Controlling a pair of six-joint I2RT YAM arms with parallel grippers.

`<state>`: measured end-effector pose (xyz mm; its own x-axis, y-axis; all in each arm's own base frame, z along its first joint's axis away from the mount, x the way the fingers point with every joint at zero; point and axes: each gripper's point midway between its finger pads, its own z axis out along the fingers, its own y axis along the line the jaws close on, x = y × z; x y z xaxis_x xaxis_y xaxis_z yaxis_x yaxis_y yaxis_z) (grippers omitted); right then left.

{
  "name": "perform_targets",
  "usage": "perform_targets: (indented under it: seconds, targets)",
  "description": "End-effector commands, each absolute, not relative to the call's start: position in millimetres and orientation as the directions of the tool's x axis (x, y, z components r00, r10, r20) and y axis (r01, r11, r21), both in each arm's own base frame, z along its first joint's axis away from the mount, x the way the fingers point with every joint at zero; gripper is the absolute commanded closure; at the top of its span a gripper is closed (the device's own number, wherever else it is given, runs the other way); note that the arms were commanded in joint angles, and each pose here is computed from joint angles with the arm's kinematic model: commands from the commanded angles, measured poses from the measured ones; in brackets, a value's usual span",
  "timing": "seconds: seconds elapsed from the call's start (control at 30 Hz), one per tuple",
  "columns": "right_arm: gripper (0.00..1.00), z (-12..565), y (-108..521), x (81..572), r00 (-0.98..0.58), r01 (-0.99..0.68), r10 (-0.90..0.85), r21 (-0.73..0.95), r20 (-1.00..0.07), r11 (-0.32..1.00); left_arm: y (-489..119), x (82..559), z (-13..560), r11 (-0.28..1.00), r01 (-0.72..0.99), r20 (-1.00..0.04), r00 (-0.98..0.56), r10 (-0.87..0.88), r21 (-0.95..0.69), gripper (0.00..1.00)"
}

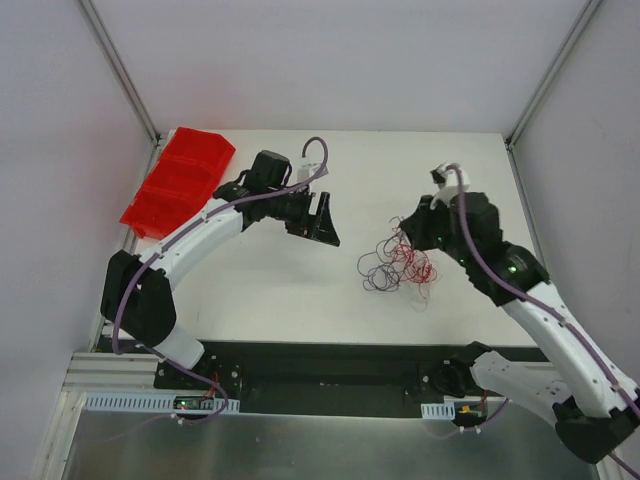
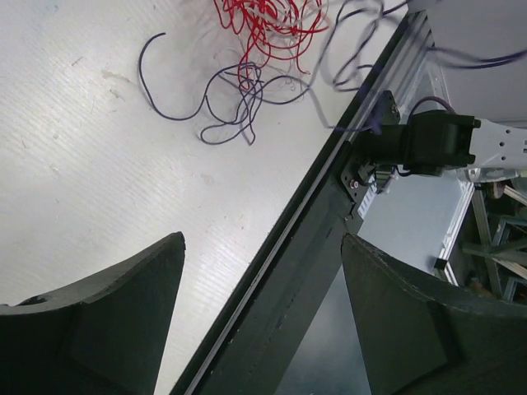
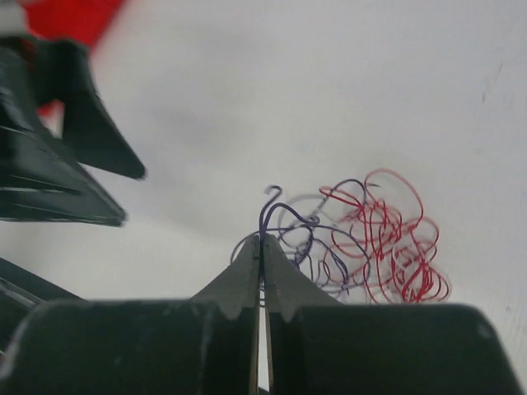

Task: Untangle the cables

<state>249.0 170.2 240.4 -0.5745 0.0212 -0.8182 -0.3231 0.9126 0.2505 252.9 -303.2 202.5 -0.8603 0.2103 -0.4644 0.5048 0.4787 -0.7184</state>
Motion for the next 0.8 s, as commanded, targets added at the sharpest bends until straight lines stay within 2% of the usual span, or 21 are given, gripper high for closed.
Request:
perform_targets:
  seconds: [0.0,0.13,0.23,0.43,0.6,0.77]
  targets:
    - [0.99,316,156,228,-0.456,-0.385,0.049,0.247,-0.888,0.889,-300,248,224,0.458,0.595,-0.568,-0.795,0.215,-0.66,0.25]
    - [1.0,345,162,226,-0.395,-0.431,0.093,0.274,-0.914,0.86,-297,248,238,0.439,0.648,-0.633,-0.747,0.205,-0.622,0.3]
    - [0.99,353,167,226,-0.393,-0.454,0.088,0.276,-0.915,0.847,-300,241,251,0.374,0.694,-0.679,-0.708,0.196,-0.615,0.32]
    - [1.0,427,174,216,-0.257,-0.553,0.177,0.295,-0.95,0.779,-311,216,294,0.159,0.776,-0.766,-0.63,0.13,-0.611,0.25]
    - [0.99,451,176,213,-0.231,-0.58,0.188,0.29,-0.955,0.761,-327,230,341,0.174,0.757,-0.772,-0.635,-0.028,-0.629,0.22]
    - [0.99,451,179,206,-0.226,-0.603,0.217,0.311,-0.95,0.734,-356,232,359,0.127,0.724,-0.734,-0.677,-0.055,-0.677,0.2]
